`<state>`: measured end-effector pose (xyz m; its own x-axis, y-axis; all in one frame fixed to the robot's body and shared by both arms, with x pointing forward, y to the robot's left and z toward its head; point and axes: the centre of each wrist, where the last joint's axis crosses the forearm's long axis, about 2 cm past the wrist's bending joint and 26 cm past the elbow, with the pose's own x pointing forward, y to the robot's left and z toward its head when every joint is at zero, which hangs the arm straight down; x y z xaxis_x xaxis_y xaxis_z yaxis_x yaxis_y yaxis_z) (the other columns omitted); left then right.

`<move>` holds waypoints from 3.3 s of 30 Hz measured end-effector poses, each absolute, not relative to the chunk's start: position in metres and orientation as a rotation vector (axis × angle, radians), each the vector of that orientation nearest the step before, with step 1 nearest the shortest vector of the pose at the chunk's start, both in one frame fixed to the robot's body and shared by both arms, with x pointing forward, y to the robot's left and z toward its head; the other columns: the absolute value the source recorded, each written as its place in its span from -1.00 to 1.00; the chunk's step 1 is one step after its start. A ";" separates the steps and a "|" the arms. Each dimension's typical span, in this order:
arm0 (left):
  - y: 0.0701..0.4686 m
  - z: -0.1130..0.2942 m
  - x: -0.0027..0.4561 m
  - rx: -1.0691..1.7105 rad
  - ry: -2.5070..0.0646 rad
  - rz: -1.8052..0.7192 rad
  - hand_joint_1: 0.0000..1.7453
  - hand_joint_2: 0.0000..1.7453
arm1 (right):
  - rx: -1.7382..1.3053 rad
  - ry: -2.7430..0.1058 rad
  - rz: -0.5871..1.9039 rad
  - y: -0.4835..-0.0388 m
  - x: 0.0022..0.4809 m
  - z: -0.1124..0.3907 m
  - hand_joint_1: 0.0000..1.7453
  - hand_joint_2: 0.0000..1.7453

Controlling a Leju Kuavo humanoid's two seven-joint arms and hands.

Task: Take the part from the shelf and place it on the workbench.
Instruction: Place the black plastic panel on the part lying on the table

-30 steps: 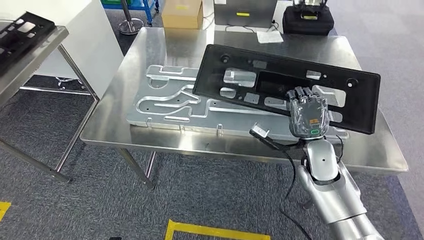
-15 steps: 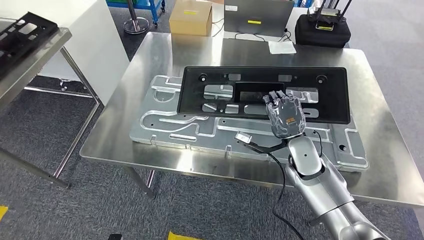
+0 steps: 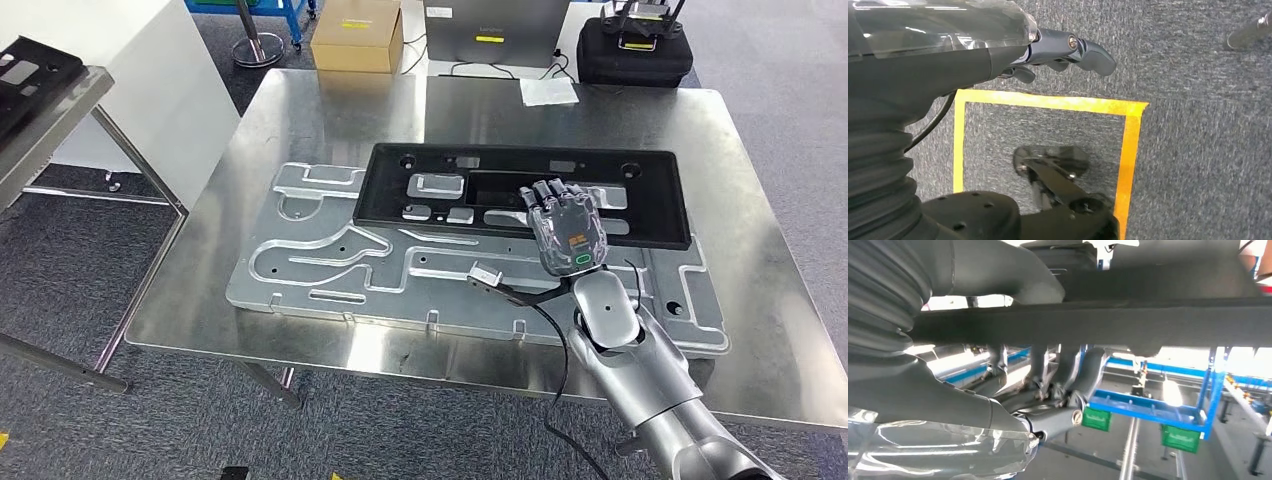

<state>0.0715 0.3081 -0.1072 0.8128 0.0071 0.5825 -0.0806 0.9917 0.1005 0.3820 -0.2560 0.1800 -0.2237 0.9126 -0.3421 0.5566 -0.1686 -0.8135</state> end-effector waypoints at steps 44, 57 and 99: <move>0.315 -0.106 0.075 0.098 -0.635 0.081 -1.00 -1.00 | -1.033 -1.526 1.054 -0.244 0.372 0.142 -1.00 -1.00; 0.317 -0.107 0.073 0.084 -0.651 0.114 -1.00 -1.00 | -0.858 -1.665 0.975 -0.209 0.375 0.178 -1.00 -1.00; 0.303 -0.112 0.041 0.132 -0.618 0.373 -1.00 -1.00 | -0.378 -2.125 -0.011 -0.210 0.135 0.148 -1.00 -1.00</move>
